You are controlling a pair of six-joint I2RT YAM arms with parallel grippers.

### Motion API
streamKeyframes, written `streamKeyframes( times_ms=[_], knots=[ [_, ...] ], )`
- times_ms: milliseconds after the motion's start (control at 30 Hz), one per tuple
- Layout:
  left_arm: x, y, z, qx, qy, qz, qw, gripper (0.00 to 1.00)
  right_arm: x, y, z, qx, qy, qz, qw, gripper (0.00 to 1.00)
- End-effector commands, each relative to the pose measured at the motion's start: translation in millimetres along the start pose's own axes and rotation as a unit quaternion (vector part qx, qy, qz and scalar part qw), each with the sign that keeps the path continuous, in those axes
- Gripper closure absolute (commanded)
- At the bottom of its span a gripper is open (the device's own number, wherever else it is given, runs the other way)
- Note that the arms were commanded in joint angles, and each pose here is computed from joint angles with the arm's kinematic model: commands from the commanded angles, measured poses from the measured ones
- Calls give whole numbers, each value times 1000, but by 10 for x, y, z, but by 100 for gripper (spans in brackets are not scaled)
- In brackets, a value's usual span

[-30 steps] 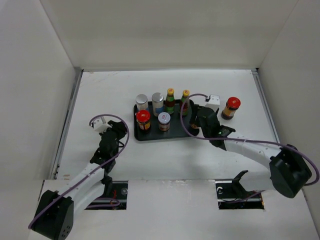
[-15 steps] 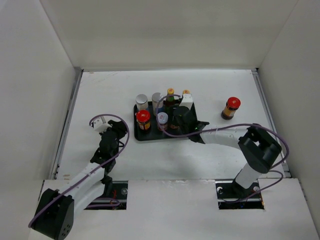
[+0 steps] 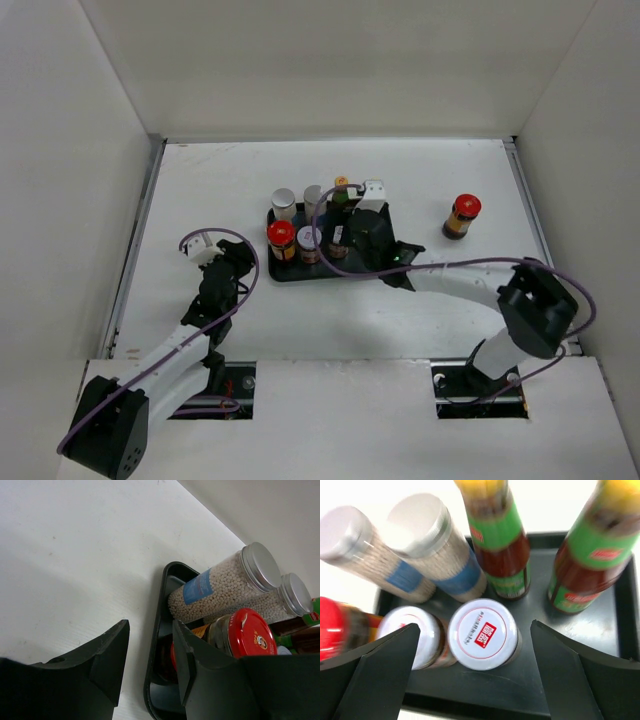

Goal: Organize the condiment bottles

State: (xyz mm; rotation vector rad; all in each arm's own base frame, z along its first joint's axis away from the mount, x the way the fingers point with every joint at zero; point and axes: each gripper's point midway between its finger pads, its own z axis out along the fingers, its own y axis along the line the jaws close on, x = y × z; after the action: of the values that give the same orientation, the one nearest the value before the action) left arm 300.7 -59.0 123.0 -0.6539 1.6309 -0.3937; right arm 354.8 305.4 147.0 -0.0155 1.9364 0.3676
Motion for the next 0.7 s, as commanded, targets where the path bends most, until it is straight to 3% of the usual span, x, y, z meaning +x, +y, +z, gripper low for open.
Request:
streamKeyframes(
  times_ms=[0,33,100,200,267,367,500,533,600,667],
  knots=[
    [-42,-46,-2,13,-13,-13,1000,61,-703,-1,-320,-18,-81,35,996,0],
    [-36,-45,3,12,-12,-14,1000,61,-832,-72,-402,-16,-95,40,994,0],
    [-22,-54,2,14,-10,-13,1000,61,-1057,-298,-537,1,-122,44,992,10],
    [-51,-66,-7,17,-15,-16,1000,60,-1356,-931,-677,72,-163,67,982,57],
    [-60,-72,-15,19,-17,-18,1000,59,-1478,-1441,-756,133,-180,85,971,66],
    [-59,-92,-29,24,-17,-22,999,59,-1566,-2264,-861,242,-185,94,948,59],
    [-31,-94,-42,27,-12,-24,999,59,-1556,-2892,-906,339,-162,77,924,14],
    [-35,-92,-49,28,-13,-24,999,59,-1538,-2961,-888,348,-152,69,922,7],
    [-43,-87,-51,27,-16,-27,999,59,-1466,-3099,-878,366,-133,64,919,0],
    [-27,-91,-45,27,-12,-28,999,59,-1365,-3223,-846,376,-111,61,918,0]
  ],
)
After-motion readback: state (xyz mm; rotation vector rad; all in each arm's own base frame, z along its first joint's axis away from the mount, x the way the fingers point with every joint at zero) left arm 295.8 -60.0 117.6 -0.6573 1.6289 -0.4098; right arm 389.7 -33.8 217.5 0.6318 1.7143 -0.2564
